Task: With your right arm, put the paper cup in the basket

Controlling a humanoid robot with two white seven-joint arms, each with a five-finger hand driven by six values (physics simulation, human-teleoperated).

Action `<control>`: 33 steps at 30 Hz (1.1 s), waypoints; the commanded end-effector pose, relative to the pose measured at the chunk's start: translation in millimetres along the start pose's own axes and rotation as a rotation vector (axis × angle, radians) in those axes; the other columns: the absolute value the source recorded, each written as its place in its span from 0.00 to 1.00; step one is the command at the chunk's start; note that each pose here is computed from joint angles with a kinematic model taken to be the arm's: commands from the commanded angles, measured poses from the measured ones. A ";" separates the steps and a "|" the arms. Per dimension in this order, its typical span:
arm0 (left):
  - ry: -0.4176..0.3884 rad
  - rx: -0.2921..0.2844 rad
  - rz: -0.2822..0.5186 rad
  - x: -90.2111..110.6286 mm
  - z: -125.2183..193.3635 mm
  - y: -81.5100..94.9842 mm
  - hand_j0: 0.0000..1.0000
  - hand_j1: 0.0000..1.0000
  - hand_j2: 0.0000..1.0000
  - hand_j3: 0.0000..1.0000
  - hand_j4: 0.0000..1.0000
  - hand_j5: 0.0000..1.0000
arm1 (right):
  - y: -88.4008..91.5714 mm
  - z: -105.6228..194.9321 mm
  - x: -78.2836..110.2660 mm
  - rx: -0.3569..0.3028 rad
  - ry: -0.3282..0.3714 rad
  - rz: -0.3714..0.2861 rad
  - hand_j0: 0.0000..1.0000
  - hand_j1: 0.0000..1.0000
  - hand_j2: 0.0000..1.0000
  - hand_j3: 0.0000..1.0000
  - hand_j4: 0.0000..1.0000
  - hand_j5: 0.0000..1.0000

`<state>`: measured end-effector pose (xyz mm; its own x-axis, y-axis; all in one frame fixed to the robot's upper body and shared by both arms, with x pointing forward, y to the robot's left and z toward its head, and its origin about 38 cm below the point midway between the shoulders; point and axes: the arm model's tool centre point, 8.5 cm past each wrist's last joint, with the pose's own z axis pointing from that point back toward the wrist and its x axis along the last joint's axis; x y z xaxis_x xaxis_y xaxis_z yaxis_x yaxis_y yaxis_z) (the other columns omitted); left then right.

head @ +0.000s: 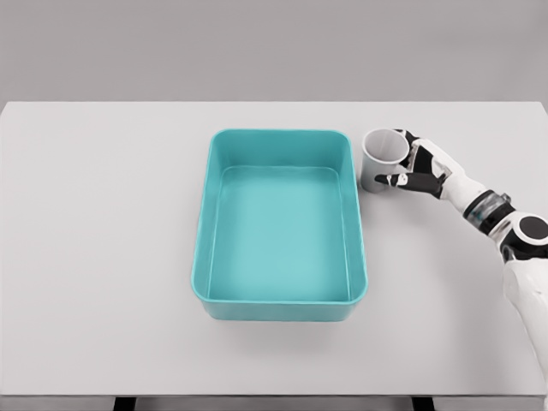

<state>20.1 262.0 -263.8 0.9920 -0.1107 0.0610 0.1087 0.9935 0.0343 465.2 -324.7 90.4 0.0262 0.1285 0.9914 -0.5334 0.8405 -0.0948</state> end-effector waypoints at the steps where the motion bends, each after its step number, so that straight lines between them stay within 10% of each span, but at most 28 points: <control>1: 0.000 0.000 0.000 0.0 0.0 0.0 1.00 1.00 1.00 1.00 1.00 1.00 | -3.1 2.0 3.0 -0.002 -0.001 0.013 0.60 0.60 0.60 0.60 0.60 0.60; 19: 0.000 0.000 0.000 0.0 0.0 0.0 1.00 1.00 1.00 1.00 1.00 1.00 | -22.7 31.0 62.7 -0.004 -0.132 0.197 0.55 0.55 0.55 0.55 0.55 0.55; 33: 0.000 0.000 0.000 0.0 0.0 0.0 1.00 1.00 1.00 1.00 1.00 1.00 | 11.7 41.2 112.2 0.081 -0.336 0.398 0.54 0.54 0.54 0.54 0.54 0.54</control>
<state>20.0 262.0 -263.8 0.9920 -0.1106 0.0609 0.1087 0.9935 0.0343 429.4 -328.1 194.1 -0.4141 0.2458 0.8764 -0.5158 0.7299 -0.4485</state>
